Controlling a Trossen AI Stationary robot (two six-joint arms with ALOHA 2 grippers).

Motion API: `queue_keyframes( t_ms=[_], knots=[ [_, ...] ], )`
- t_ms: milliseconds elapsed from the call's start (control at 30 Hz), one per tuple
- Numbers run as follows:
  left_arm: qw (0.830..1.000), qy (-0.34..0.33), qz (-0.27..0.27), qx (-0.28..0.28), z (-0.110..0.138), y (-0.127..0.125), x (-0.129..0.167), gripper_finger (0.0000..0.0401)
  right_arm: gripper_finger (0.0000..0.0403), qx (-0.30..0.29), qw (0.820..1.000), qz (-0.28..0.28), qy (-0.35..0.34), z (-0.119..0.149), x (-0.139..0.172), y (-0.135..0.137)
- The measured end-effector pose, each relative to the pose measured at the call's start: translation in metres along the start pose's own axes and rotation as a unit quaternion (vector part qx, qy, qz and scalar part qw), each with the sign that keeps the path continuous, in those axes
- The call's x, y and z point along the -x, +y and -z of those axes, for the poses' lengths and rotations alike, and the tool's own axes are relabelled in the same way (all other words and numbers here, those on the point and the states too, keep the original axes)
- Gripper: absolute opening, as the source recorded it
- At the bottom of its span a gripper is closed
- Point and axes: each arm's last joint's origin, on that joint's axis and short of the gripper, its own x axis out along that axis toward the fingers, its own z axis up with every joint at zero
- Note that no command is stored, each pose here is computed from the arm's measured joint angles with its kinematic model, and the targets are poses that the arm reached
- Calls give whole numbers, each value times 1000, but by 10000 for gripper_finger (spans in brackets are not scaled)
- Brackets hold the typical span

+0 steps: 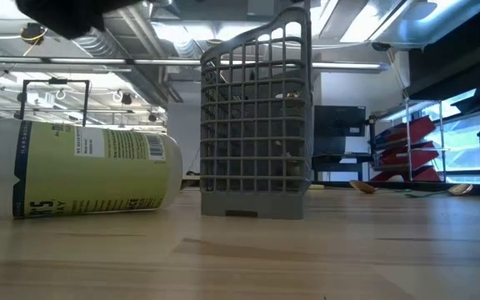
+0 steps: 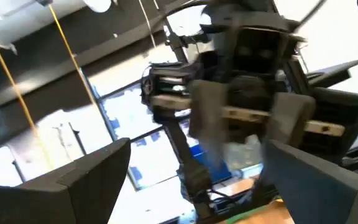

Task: Sort silverware
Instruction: Put the table knife into the silverware basket

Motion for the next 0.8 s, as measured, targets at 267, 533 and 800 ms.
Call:
queue_keyframes(
  t_ms=[267, 533, 800],
  knots=[
    [999, 43, -2, -7, -5, -46, 43, 357, 128, 9, 999, 32, 11, -6, 35, 24],
    [993, 107, 32, 25, 24, -43, 55, 356, 128, -3, 999, 38, 10, -5, 50, 34],
    [992, 114, 38, 41, 41, -24, 48, 356, 128, -1, 999, 38, 18, -3, 50, 34]
  ],
)
